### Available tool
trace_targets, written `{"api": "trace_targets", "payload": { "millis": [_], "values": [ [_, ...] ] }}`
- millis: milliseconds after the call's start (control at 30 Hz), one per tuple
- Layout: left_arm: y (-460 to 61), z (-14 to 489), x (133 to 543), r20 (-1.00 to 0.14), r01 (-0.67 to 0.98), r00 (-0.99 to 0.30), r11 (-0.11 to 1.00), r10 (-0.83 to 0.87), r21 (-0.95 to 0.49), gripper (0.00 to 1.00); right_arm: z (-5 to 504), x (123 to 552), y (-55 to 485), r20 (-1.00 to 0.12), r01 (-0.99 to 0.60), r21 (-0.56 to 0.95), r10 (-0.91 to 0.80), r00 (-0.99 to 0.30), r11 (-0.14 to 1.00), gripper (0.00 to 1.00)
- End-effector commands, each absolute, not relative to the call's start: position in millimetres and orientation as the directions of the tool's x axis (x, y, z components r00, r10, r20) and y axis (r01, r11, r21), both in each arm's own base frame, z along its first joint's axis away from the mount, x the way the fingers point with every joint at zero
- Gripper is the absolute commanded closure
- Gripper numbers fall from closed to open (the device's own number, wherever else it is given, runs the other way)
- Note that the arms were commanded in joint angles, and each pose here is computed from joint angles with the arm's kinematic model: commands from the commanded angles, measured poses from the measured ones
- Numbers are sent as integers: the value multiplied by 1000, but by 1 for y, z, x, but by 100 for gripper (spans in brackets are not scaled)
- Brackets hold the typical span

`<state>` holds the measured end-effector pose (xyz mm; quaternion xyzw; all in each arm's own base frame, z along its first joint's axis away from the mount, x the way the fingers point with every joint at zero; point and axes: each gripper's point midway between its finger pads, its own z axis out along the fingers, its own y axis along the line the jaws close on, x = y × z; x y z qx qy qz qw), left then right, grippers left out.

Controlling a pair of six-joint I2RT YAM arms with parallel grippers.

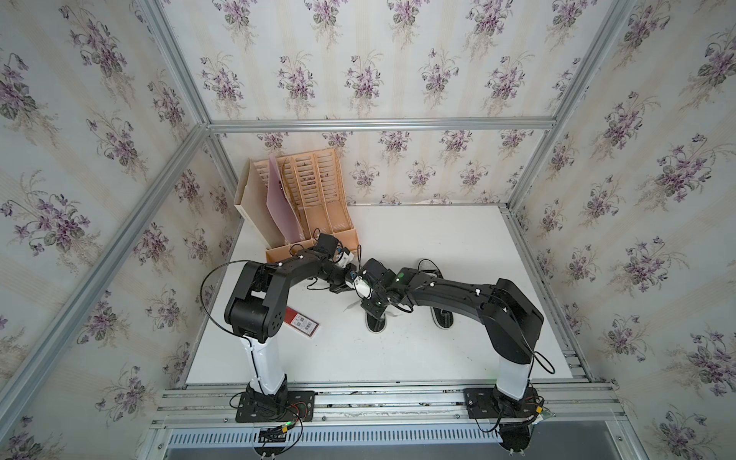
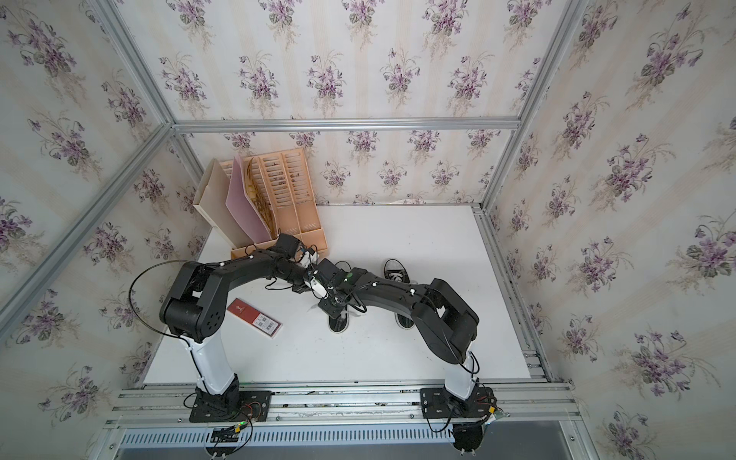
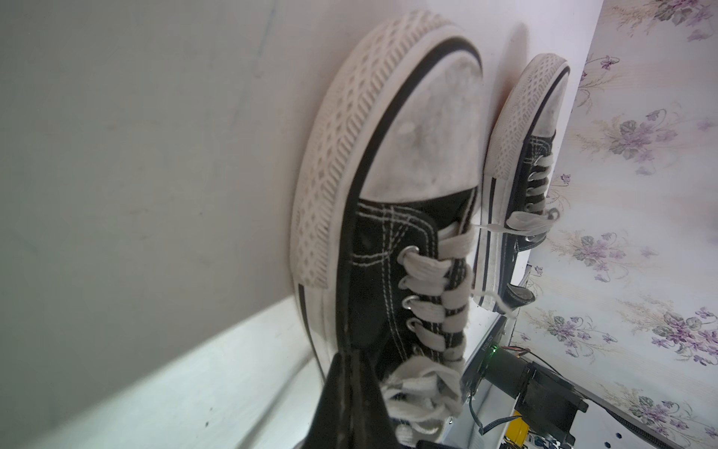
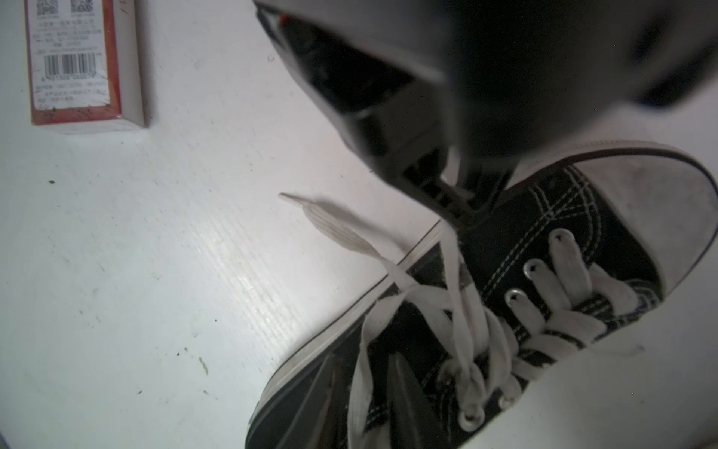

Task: Tie the shoes
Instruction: Wrap the shoelace around the shoelace.

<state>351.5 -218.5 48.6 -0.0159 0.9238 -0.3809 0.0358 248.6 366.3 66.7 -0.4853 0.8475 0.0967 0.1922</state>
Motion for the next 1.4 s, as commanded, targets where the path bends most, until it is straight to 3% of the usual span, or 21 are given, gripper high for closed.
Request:
{"api": "trace_targets", "payload": {
  "millis": [0, 233, 933, 1067, 1367],
  "values": [
    [-227, 60, 359, -91, 44, -995, 664, -36, -746, 100, 68, 234, 350, -360, -864, -1, -806, -469, 503, 69],
    [-229, 62, 359, -94, 51, -995, 661, -30, -748, 100, 87, 237, 358, -415, -859, 20, -777, -473, 512, 65],
    [-229, 53, 361, -78, 37, -996, 662, -33, -748, 100, 36, 236, 344, -260, -880, -23, -853, -453, 474, 66],
    [-229, 53, 361, -82, 37, -996, 663, -37, -748, 100, 35, 237, 343, -253, -879, -32, -855, -453, 476, 75],
    [-228, 59, 362, -102, 56, -994, 670, -29, -741, 100, 83, 247, 363, -399, -869, 24, -792, -461, 494, 97]
  ]
}}
